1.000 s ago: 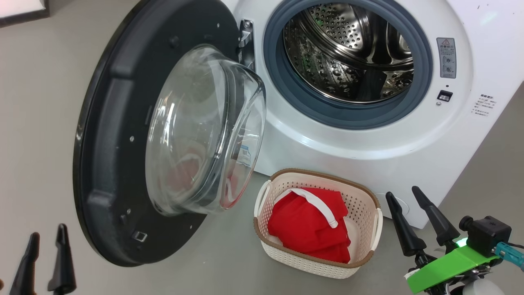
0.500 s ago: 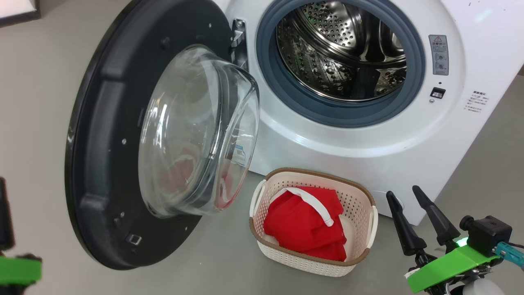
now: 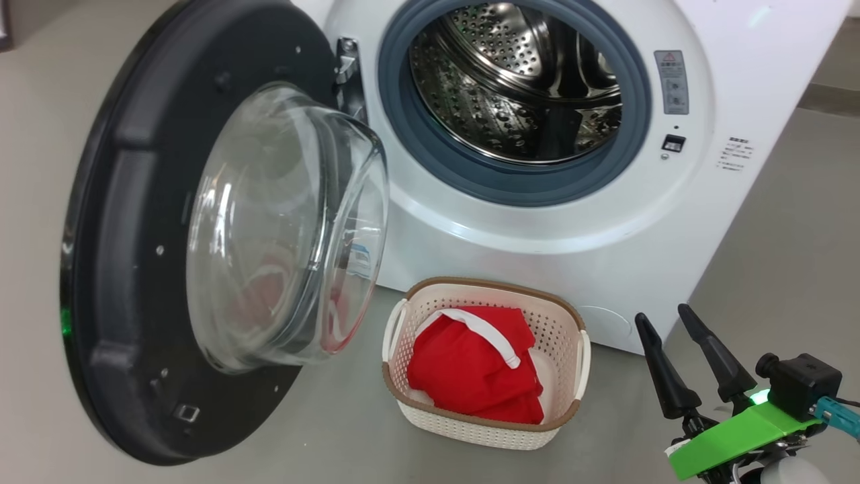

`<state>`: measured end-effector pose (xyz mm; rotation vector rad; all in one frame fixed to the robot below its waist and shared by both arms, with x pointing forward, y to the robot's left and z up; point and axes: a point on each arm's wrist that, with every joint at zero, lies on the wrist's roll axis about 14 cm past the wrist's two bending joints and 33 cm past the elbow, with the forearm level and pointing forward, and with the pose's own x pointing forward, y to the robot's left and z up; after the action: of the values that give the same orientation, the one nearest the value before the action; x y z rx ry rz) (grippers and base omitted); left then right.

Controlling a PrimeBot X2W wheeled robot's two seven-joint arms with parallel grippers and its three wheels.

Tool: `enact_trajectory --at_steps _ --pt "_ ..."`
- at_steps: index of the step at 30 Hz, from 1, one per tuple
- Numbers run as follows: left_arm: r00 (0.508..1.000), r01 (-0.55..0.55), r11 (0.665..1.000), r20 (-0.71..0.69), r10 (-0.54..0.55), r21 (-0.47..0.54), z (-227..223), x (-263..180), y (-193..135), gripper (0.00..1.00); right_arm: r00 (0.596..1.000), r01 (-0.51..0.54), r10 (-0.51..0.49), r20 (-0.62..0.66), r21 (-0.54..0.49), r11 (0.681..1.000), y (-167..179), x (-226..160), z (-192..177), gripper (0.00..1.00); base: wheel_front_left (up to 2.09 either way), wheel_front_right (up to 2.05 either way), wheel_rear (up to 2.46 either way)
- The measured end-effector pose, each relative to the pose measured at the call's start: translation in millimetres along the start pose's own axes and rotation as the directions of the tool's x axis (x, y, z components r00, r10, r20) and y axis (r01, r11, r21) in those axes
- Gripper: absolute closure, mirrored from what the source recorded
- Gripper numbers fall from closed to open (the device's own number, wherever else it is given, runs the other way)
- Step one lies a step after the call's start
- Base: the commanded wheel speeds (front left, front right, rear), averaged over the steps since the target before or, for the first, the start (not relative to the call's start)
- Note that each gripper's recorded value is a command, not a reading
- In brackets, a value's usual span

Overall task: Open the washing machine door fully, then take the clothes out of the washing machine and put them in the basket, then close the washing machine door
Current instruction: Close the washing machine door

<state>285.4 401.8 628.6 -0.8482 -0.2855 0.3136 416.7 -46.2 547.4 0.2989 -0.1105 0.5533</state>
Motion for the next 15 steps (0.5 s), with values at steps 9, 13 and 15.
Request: enact_trajectory --at_steps 9,13,15 --pt "0.976 -0.069 0.938 -0.219 -0.007 -0.338 -32 19 -7 1.0 0.999 0.047 -0.047 0.011 -0.007 0.999 -14 -11 5 0.0 0.0 0.0 0.0" --pt "0.947 -0.082 0.918 -0.318 -0.05 -0.388 -50 20 -17 1.0 0.998 0.066 -0.065 0.015 -0.01 0.998 -20 -15 7 0.0 0.0 0.0 0.0" --pt "0.925 -0.082 0.912 -0.371 -0.08 -0.403 -60 19 -26 1.0 0.997 0.073 -0.073 0.017 -0.012 0.997 -22 -17 8 0.0 0.0 0.0 0.0"
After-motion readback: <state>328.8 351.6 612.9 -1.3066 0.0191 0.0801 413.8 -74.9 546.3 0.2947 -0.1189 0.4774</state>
